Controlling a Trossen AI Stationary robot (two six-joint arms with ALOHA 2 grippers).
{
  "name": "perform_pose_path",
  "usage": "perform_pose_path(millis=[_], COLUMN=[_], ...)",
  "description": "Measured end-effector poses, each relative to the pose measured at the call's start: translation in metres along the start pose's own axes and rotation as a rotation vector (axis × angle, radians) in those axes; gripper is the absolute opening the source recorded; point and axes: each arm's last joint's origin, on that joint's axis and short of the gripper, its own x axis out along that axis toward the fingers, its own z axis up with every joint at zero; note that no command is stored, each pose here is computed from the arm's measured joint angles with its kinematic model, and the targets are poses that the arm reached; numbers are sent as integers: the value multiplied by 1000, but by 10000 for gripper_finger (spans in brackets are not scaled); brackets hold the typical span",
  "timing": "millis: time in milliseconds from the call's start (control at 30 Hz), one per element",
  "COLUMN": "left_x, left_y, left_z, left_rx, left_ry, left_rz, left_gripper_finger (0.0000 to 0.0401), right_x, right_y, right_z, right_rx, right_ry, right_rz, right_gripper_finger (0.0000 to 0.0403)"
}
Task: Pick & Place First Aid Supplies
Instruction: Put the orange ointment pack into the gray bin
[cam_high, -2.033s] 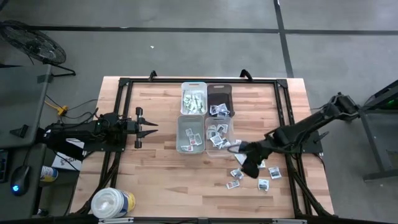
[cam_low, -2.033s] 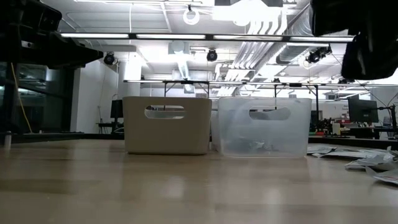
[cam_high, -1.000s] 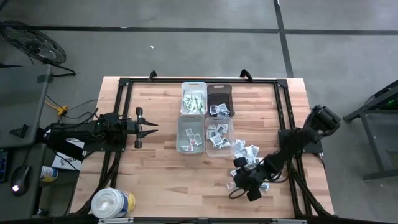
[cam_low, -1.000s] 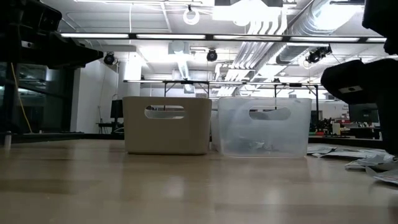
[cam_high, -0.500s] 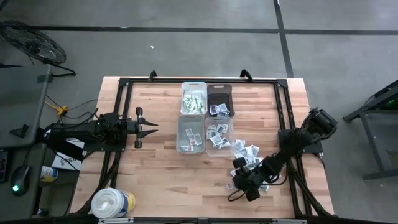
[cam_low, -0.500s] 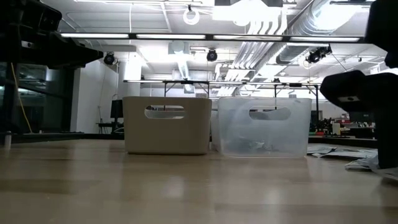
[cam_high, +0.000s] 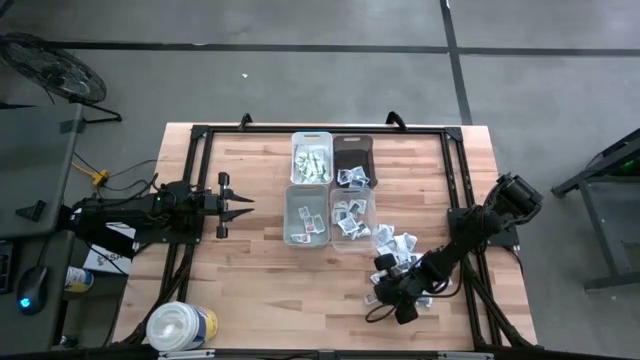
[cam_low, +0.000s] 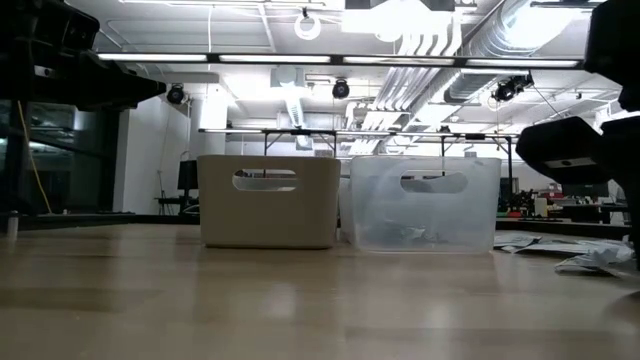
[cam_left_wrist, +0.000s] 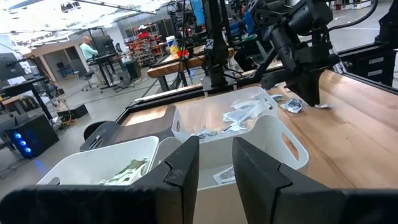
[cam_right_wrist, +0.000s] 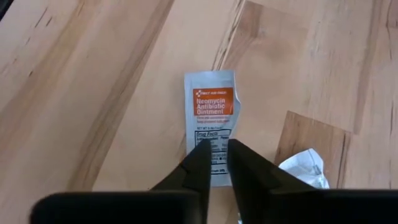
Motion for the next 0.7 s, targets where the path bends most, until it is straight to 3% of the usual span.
perform_pose_path(millis=[200,467,700], left_x=[0,0,0], left_y=[0,0,0], left_z=[0,0,0], left_rx=[0,0,0], left_ry=[0,0,0], left_rz=[0,0,0], left_gripper_finger=[96,96,96], right_x=[0,-6,-23], right_y=[0,2,7], right_z=[0,6,36], right_rx=[50,120,165], right_ry=[-1,-33,-113], right_rz=[2,56,81], right_gripper_finger=[3,1,1])
